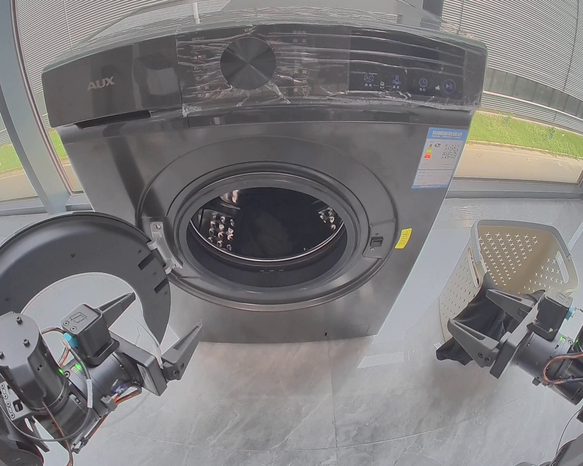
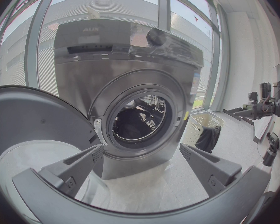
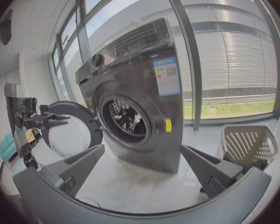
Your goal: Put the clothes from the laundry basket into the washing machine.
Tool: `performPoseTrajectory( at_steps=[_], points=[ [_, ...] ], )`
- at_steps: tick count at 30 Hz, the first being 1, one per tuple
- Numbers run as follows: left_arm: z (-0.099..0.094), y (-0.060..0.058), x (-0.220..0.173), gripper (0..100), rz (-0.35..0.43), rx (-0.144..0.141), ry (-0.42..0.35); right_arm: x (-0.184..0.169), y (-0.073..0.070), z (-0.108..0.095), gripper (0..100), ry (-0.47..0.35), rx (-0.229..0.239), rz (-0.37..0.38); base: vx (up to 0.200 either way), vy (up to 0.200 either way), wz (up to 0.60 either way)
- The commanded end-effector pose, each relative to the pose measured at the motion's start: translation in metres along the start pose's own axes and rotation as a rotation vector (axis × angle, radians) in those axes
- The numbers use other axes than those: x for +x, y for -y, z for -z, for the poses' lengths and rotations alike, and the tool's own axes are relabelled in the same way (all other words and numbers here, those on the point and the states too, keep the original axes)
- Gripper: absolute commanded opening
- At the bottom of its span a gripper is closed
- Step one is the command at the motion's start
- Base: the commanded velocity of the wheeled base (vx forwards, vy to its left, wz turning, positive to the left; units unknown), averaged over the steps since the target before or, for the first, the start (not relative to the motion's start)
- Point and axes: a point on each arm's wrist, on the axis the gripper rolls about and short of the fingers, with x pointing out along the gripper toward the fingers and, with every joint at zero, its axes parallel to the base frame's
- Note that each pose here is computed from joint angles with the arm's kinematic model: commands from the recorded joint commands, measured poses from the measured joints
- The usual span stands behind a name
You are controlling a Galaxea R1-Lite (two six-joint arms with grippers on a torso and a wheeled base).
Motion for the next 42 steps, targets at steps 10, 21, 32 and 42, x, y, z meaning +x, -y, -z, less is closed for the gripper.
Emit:
performPoseTrajectory(
  at_steps=[10,21,32,42],
  points=[
    [-0.007,-0.029,-0.063,100,-0.066,-0.016,0.1,-0.09,0.004,-0.011,100,0.098,-0.004,0.117,-0.2,0.0,0.0],
    [0.024,-0.052,-0.132,100,-0.165,-0.032,0.033,-0.156,0.003,0.023,100,0.15,-0.035,0.328,-0.109,0.0,0.0],
    [0.052,-0.056,-0.165,100,-0.339,-0.067,0.039,-0.174,-0.005,0.039,100,0.234,-0.063,0.432,0.0,0.0,0.0],
    [0.071,-0.05,-0.179,100,-0.388,-0.009,0.033,-0.181,-0.007,0.067,100,0.133,-0.046,0.53,0.0,0.0,0.0]
  ],
)
